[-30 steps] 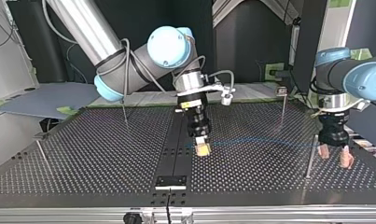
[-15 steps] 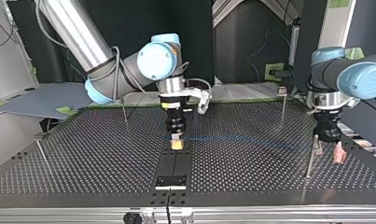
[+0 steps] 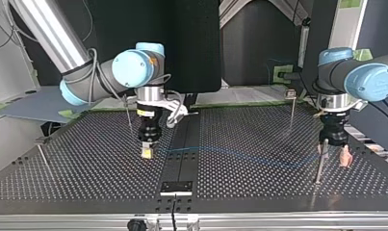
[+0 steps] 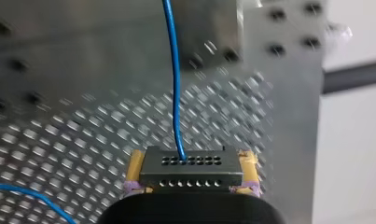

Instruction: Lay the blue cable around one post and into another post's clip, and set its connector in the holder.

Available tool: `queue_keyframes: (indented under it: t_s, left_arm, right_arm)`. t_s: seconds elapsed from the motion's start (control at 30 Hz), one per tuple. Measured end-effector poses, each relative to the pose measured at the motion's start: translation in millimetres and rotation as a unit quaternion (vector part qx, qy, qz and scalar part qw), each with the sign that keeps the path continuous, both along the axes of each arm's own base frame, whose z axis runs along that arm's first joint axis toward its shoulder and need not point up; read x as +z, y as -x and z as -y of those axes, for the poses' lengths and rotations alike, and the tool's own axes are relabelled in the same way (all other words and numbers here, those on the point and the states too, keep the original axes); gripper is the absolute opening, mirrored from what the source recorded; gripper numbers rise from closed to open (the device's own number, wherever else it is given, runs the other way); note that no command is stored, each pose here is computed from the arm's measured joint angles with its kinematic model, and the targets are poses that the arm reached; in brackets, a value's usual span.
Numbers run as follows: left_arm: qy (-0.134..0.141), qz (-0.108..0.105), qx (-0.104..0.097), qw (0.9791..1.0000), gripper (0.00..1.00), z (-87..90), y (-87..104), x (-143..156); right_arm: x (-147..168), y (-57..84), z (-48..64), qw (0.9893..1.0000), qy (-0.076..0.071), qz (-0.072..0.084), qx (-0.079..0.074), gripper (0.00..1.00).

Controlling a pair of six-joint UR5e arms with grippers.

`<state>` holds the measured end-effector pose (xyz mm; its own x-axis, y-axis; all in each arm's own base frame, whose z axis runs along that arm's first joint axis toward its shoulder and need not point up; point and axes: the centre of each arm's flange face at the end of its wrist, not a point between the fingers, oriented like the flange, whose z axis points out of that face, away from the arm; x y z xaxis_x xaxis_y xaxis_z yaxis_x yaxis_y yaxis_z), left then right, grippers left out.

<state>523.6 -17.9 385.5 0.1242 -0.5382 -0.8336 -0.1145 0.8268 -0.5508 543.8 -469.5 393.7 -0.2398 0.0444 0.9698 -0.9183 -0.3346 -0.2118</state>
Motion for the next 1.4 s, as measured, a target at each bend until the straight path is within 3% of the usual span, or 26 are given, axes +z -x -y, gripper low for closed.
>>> queue_keyframes:
  t_s: [0.2, 0.43, 0.57, 0.7, 0.87, 0.97, 1.17, 1.37, 1.4]
  left_arm:
    - [0.000, 0.000, -0.001, 1.0000, 1.00, 1.4, 0.1, 0]
    - [0.000, 0.000, -0.004, 1.0000, 1.00, 3.6, 0.2, 0]
    - [0.000, -0.001, -0.006, 1.0000, 1.00, 6.0, 0.4, 0]
    - [0.001, -0.001, -0.008, 1.0000, 1.00, 7.9, 0.6, 0]
    - [0.001, -0.002, -0.010, 1.0000, 1.00, 10.0, 0.9, 0]
    - [0.001, -0.002, -0.011, 0.9999, 1.00, 11.1, 0.9, 0]
    - [0.000, -0.002, -0.012, 0.9999, 1.00, 12.6, 1.1, 0]
    - [-0.001, -0.003, -0.012, 0.9999, 1.00, 13.8, 1.3, -1]
    - [-0.001, -0.003, -0.012, 0.9999, 1.00, 13.9, 1.3, -1]
  right_arm:
    - [18, 37.4, 17.4, 0.9988, 0.015, 0.042, -0.019, 0.00]
    - [22, 65.5, 32.7, 0.9971, 0.025, 0.070, -0.020, 0.00]
    - [12, 79.2, 44.4, 0.9968, 0.026, 0.073, -0.019, 0.00]
    - [-9, 95.9, 60.2, 0.9972, 0.025, 0.067, -0.020, 0.00]
    - [-51, 116.2, 81.6, 0.9979, 0.011, 0.058, -0.027, 0.00]
    - [-77, 130.2, 93.4, 0.9975, -0.001, 0.058, -0.040, 0.00]
    - [-137, 167.3, 115.1, 0.9945, -0.026, 0.054, -0.086, 0.00]
    - [-188, 206.4, 128.5, 0.9897, -0.044, 0.041, -0.130, 0.00]
    - [-194, 214.1, 130.1, 0.9885, -0.045, 0.040, -0.139, 0.00]
